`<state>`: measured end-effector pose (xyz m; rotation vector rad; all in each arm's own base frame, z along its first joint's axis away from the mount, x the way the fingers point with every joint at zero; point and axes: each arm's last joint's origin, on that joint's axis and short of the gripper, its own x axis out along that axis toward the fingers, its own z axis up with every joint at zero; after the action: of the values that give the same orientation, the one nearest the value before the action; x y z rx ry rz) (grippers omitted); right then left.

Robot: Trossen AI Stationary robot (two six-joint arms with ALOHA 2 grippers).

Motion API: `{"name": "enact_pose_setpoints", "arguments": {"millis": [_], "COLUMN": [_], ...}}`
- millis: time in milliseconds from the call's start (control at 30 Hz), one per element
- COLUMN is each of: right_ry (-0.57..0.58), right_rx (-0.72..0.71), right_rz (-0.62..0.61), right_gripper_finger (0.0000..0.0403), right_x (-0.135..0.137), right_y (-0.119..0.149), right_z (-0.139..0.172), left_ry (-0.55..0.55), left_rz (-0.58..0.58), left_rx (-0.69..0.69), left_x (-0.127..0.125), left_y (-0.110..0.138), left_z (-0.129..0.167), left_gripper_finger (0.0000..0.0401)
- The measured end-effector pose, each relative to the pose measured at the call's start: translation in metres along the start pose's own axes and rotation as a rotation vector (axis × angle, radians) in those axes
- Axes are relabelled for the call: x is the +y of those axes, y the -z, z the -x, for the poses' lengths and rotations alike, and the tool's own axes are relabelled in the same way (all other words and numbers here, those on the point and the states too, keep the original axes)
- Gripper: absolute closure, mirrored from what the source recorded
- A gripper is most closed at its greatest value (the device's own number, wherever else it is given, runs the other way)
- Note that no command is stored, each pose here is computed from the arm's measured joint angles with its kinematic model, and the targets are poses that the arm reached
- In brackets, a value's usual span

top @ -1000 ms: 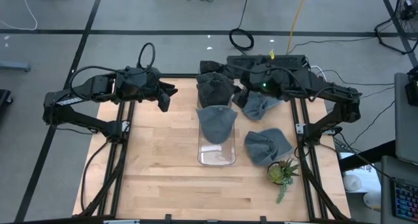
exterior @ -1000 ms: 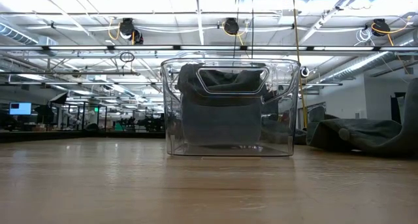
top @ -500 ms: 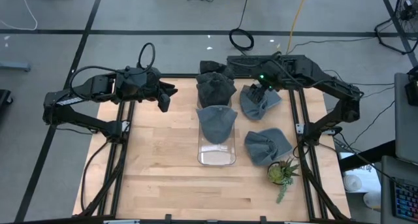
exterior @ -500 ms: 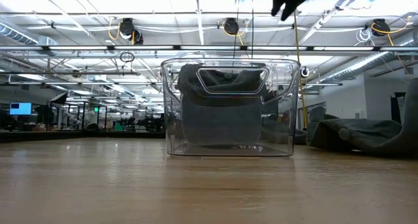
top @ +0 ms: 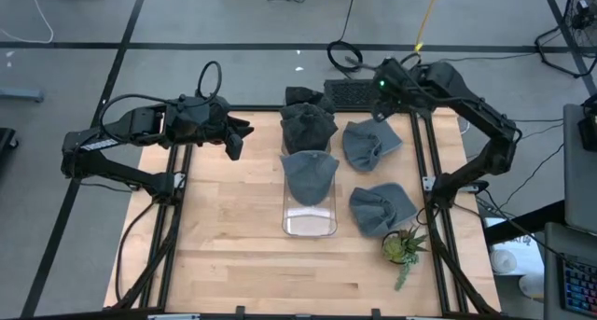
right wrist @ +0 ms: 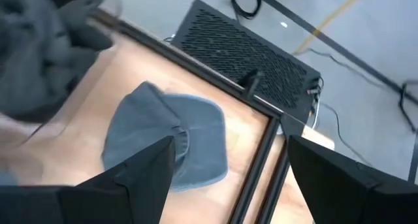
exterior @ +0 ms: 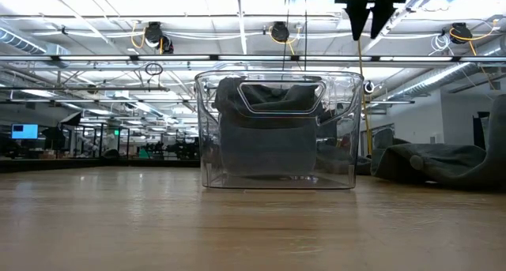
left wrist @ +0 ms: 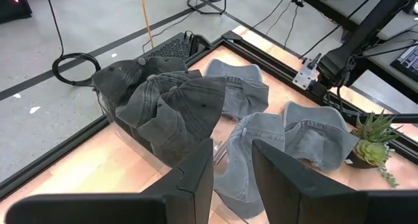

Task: Pick & Place hat
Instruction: Put the top blue cap into the bottom transparent bin

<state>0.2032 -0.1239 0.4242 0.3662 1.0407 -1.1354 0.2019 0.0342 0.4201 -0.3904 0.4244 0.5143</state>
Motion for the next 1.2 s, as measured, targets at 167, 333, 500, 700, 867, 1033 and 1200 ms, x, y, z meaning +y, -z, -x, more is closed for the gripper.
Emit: {"name": "enact_pose_setpoints", "arguments": {"millis": [167,333,500,700,867,1033,1200], "right_ry": [0.04,0.078,0.084,0.076,0.129,0.147,0.049], "right_rx": [0.018,0.033,0.059,0.109,0.172,0.224,0.243], "right_rz": [-0.109,-0.211,-0.331,-0.571,-0.772,-0.89,-0.986], "right_gripper_finger": [0.0117,0.0117,0.0117,0.0117,0.0117,0.0117,0.0117], "right_x": [-0.016,-0.031,-0.044,-0.058,-0.062,-0.06,-0.049], "right_y": [-0.006,-0.011,-0.014,-0.004,0.028,0.058,0.076], "right_z": [-0.008,-0.016,-0.022,-0.029,-0.039,-0.054,-0.083], "left_ry": [-0.001,0.0,0.0,-0.001,-0.001,-0.003,-0.003], "left_rz": [-0.004,-0.024,-0.025,-0.016,-0.013,-0.028,-0.033], "left_rx": [0.0,0.0,0.0,0.0,-0.001,-0.002,-0.002], "left_x": [0.0,0.0,0.0,0.0,0.0,0.0,0.0], "left_y": [0.0,0.0,0.0,0.0,0.0,0.0,0.0], "left_z": [0.0,0.0,0.0,0.0,0.0,0.0,0.0], "left_gripper_finger": [0.0288,0.0288,0.0288,0.0288,0.0288,0.0288,0.0288]}}
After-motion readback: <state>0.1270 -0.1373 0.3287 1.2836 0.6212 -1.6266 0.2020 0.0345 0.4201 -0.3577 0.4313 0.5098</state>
